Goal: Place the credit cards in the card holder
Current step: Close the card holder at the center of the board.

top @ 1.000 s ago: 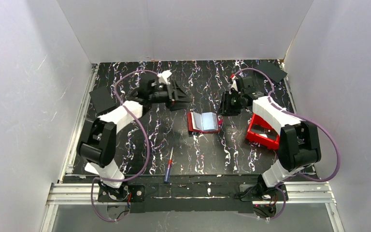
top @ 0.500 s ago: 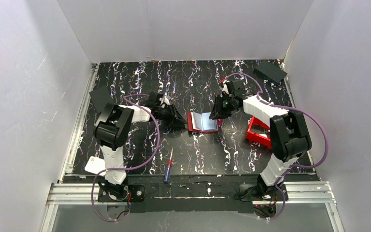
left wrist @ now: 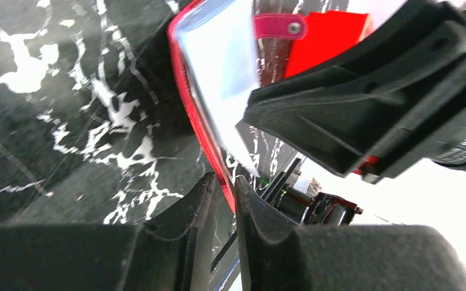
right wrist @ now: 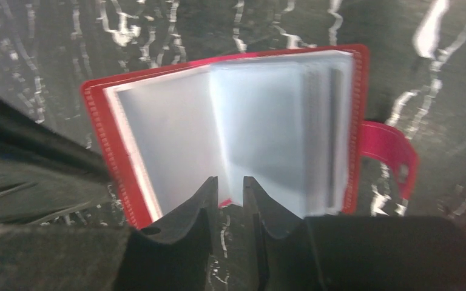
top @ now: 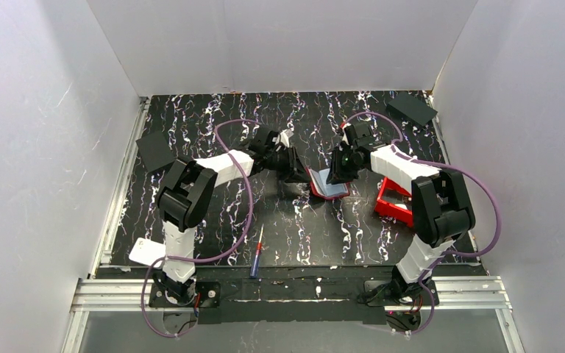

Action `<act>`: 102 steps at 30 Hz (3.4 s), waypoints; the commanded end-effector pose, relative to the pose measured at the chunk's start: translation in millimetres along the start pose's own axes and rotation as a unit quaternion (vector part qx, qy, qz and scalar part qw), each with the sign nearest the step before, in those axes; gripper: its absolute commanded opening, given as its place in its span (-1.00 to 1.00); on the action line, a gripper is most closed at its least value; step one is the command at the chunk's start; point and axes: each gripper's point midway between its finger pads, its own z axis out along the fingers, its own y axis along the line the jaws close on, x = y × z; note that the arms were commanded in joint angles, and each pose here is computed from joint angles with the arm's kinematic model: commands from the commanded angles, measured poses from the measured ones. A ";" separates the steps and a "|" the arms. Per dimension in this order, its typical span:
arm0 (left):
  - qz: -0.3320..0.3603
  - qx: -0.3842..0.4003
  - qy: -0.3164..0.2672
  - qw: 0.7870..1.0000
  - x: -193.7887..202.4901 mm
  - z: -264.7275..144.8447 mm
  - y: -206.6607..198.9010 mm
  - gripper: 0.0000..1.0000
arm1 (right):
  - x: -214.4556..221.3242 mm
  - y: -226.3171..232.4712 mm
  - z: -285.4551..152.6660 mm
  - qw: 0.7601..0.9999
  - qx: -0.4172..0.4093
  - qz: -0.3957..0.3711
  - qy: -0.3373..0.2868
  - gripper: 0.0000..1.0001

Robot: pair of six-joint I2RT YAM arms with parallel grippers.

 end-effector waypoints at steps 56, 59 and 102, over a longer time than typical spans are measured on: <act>0.014 0.053 0.057 0.997 -10.1 89.4 -47.8 -0.62 | -11.1 -40.2 -31.5 0.999 0.028 0.017 -0.012 -0.22; 0.015 0.053 0.057 0.997 -10.5 90.1 -47.8 -0.62 | -7.7 -44.1 -28.5 0.999 0.025 0.021 -0.008 -0.18; 0.024 -0.025 0.054 0.998 -8.4 88.5 1.9 -1.00 | -0.4 -78.3 -11.3 0.995 0.094 0.021 -0.004 -0.97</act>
